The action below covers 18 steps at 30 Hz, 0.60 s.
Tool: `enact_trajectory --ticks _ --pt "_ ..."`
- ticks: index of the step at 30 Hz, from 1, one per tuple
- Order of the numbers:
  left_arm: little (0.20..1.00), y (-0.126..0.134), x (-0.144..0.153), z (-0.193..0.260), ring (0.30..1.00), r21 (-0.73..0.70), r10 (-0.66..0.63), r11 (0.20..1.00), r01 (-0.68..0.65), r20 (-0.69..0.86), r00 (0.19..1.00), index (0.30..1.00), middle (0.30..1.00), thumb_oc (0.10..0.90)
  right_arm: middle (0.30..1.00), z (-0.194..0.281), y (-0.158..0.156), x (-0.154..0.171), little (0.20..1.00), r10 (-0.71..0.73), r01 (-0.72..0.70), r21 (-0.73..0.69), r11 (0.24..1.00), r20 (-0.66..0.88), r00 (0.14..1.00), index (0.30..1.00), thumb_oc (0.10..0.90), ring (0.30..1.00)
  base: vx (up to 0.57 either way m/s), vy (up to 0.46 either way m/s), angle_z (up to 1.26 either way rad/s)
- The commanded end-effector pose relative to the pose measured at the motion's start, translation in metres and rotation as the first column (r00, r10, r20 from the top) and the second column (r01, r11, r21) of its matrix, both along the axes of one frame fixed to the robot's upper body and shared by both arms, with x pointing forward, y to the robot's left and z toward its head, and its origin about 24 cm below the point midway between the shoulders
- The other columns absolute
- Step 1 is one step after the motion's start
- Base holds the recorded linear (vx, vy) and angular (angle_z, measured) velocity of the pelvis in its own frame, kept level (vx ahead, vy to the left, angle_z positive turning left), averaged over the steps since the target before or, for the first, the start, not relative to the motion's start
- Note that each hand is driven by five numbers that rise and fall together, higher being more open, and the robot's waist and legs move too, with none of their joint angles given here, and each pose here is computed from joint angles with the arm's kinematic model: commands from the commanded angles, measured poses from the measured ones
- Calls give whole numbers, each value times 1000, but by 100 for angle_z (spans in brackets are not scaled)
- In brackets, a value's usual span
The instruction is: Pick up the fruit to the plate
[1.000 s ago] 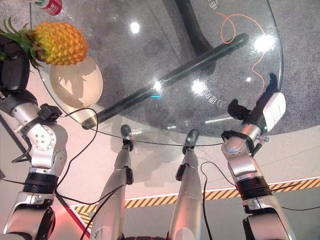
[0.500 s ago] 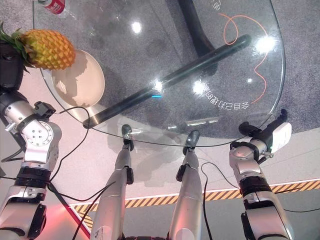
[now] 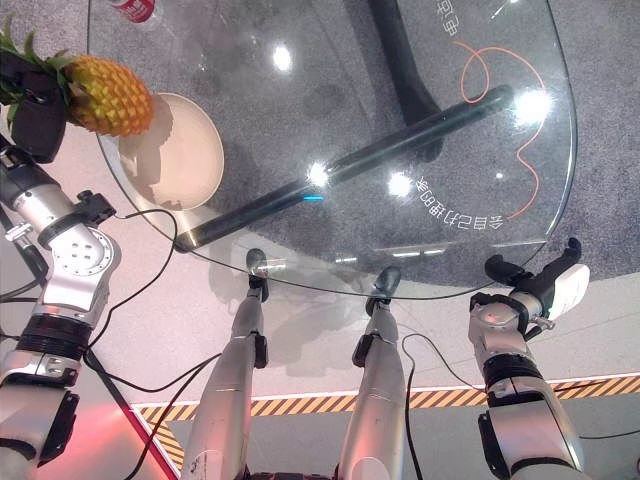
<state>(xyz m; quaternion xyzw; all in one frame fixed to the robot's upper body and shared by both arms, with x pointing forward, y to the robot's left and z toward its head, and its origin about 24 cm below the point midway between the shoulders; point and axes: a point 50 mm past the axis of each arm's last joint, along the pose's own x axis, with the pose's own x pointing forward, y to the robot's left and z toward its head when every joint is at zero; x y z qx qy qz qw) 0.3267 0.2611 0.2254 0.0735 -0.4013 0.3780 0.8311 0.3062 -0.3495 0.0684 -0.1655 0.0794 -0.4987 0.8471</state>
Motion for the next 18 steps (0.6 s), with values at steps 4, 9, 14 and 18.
enact_trajectory --ticks 4,9,14,18 --pt "200 8 -10 54 300 60 71 994 -86 220 973 300 300 100 900 -16 -48 -41 900 -206 210 7 978 -163 965 900 800 900 0 0 0" --pt "200 8 -4 49 300 75 88 992 -103 180 980 300 300 100 900 -12 -47 -38 900 -199 202 2 979 -157 967 900 800 900 0 0 0" --pt "200 7 1 42 300 106 89 989 -104 137 987 300 300 100 900 -7 -44 -32 900 -186 187 -5 982 -145 972 900 800 900 0 0 0" --pt "200 6 6 39 300 127 92 986 -106 106 990 300 300 100 900 -4 -41 -26 900 -171 171 -13 985 -142 975 900 800 900 0 0 0"
